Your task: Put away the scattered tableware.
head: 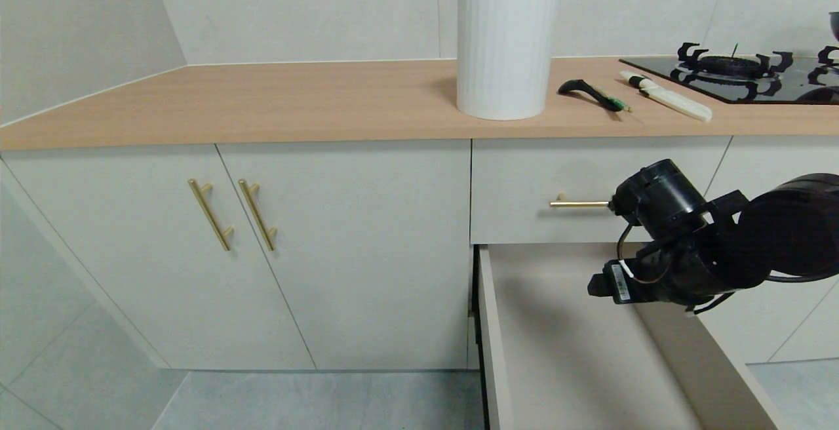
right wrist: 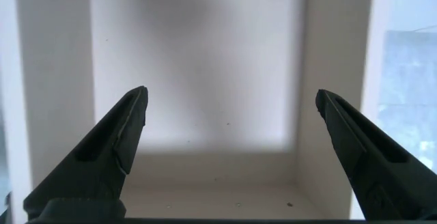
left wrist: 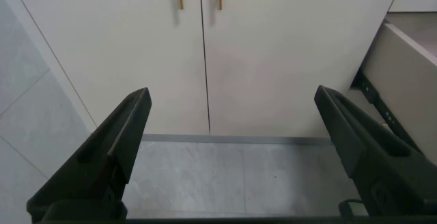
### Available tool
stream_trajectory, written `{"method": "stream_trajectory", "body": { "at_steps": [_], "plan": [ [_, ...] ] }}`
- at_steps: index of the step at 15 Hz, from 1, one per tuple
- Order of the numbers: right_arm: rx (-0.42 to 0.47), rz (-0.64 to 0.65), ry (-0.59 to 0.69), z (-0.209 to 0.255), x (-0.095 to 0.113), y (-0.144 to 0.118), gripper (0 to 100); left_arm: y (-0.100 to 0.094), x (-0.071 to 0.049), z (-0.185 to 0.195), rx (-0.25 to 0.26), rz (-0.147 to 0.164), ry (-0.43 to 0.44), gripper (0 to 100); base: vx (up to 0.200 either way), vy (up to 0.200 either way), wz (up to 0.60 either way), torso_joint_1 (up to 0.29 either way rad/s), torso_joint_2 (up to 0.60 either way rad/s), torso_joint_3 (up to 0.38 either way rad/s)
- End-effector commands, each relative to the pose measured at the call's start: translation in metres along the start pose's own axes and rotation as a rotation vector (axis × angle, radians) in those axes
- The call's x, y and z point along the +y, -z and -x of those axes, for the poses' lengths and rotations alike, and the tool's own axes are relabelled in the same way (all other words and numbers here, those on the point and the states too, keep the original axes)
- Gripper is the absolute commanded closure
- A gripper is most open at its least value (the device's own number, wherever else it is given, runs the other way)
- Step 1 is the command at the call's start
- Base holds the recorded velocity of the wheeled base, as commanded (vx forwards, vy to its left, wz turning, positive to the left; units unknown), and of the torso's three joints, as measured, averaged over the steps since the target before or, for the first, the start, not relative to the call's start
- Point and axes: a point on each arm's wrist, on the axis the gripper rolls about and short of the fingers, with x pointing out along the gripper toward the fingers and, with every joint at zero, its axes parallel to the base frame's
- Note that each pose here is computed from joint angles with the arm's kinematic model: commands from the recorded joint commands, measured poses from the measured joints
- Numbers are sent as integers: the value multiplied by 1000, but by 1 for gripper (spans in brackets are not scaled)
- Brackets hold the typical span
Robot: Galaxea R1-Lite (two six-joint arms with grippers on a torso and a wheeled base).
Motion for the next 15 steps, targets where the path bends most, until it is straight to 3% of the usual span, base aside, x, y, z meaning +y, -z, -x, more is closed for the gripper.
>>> {"method": "stream_trajectory", "body": {
  "at_steps": [1, 6, 15],
  "plan": [
    [-7, 1, 25, 0, 0, 0, 0, 0, 0, 0, 2, 0, 0, 0, 0, 0, 0, 0, 0, 0],
    [-8, 1, 28, 0, -1, 0, 0, 0, 0, 0, 0, 0, 0, 0, 0, 0, 0, 70, -219, -221],
    [-7, 1, 28, 0, 0, 0, 0, 0, 0, 0, 0, 0, 0, 0, 0, 0, 0, 155, -498, -295]
  ]
}}
